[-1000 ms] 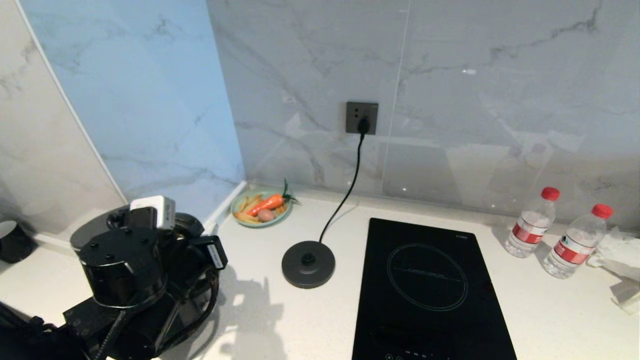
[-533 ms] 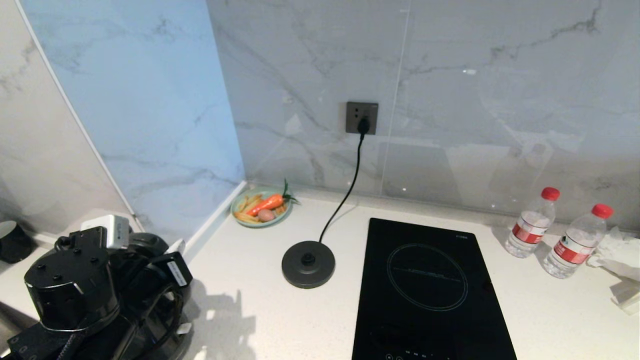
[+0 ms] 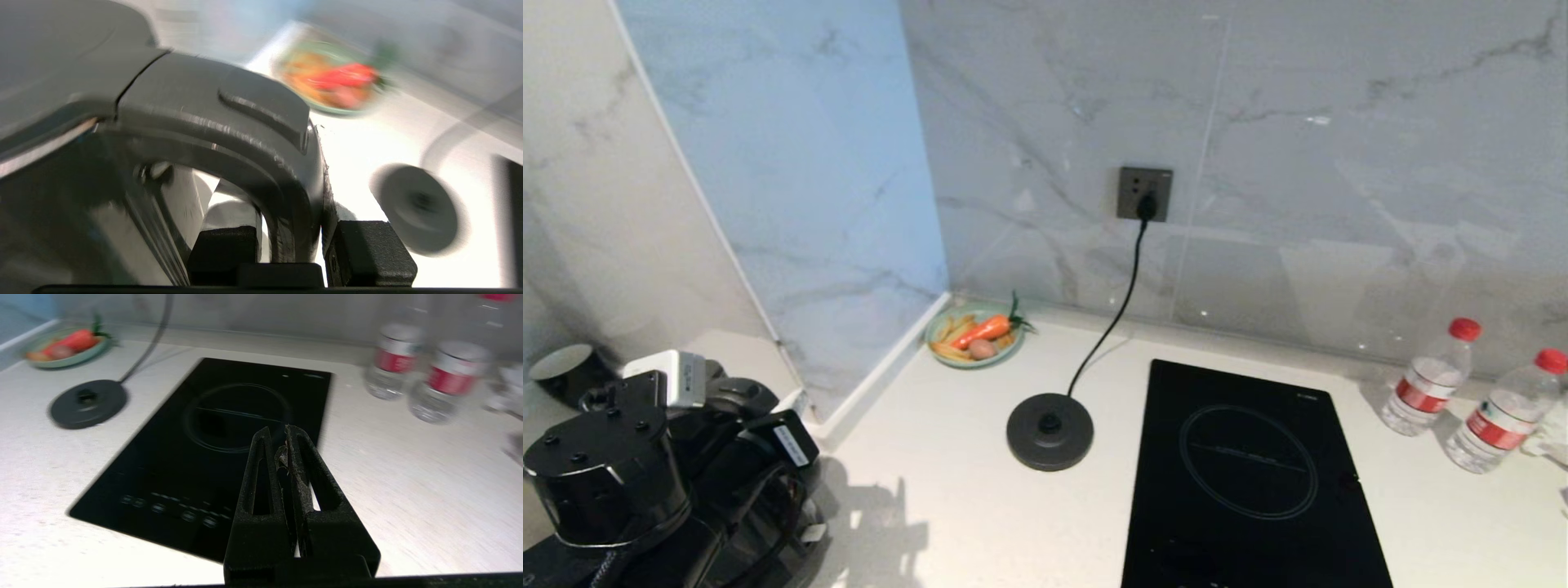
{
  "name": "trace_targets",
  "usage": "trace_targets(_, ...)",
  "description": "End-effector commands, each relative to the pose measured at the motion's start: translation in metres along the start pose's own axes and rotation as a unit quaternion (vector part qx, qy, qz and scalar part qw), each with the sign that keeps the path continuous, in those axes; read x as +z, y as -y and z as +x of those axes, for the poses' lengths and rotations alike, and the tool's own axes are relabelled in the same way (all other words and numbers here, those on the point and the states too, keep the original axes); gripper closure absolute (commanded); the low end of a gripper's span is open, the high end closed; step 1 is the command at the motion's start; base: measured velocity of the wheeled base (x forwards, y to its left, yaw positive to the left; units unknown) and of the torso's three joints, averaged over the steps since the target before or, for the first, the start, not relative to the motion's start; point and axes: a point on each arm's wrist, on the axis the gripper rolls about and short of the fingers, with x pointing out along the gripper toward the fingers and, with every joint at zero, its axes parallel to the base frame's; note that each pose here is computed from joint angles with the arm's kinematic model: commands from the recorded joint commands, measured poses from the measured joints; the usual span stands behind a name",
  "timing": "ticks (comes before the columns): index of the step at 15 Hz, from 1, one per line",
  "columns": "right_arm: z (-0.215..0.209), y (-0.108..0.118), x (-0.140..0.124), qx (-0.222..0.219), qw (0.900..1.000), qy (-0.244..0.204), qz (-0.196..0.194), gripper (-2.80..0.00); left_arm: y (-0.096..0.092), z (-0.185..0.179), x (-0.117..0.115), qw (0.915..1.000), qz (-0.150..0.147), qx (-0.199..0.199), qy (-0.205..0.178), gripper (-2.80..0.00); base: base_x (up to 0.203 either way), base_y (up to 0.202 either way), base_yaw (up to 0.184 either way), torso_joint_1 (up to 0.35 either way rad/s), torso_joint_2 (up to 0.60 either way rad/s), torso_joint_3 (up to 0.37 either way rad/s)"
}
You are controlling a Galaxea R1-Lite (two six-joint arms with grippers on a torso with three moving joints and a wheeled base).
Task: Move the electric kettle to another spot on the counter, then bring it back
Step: Place it by the sink
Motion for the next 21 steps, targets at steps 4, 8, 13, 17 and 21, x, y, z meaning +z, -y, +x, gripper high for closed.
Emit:
trace_targets(4,0.0,0.0,0.0,0.0,1.0,0.0,0.0,0.0,0.0003,-0.0002,0.0017,1.0,-0.004,0.001,0.006,0.0,-0.001,-0.008,0.173,-0.004,0.0,0.006)
trace_targets(8,0.0,0.0,0.0,0.001,1.0,0.0,0.0,0.0,0.0006,0.0001,0.0022,1.0,-0.004,0.001,0.007,0.0,-0.002,-0.01,0.171,0.005,0.0,-0.001)
trace_targets(13,0.0,0.0,0.0,0.0,1.0,0.0,0.0,0.0,0.0001,-0.0017,0.0043,0.9999,-0.007,-0.001,0.012,0.0,-0.001,-0.007,0.169,0.006,0.0,-0.001)
trace_targets(17,0.0,0.0,0.0,0.001,1.0,0.0,0.0,0.0,-0.0004,-0.0022,0.0047,0.9999,-0.007,0.001,0.013,0.0,-0.002,-0.01,0.175,0.007,0.01,-0.001)
trace_targets(21,0.0,0.0,0.0,0.0,1.0,0.0,0.0,0.0,-0.0003,-0.0021,0.0048,0.9999,-0.007,0.001,0.013,0.0,-0.002,-0.01,0.175,0.003,0.01,0.006)
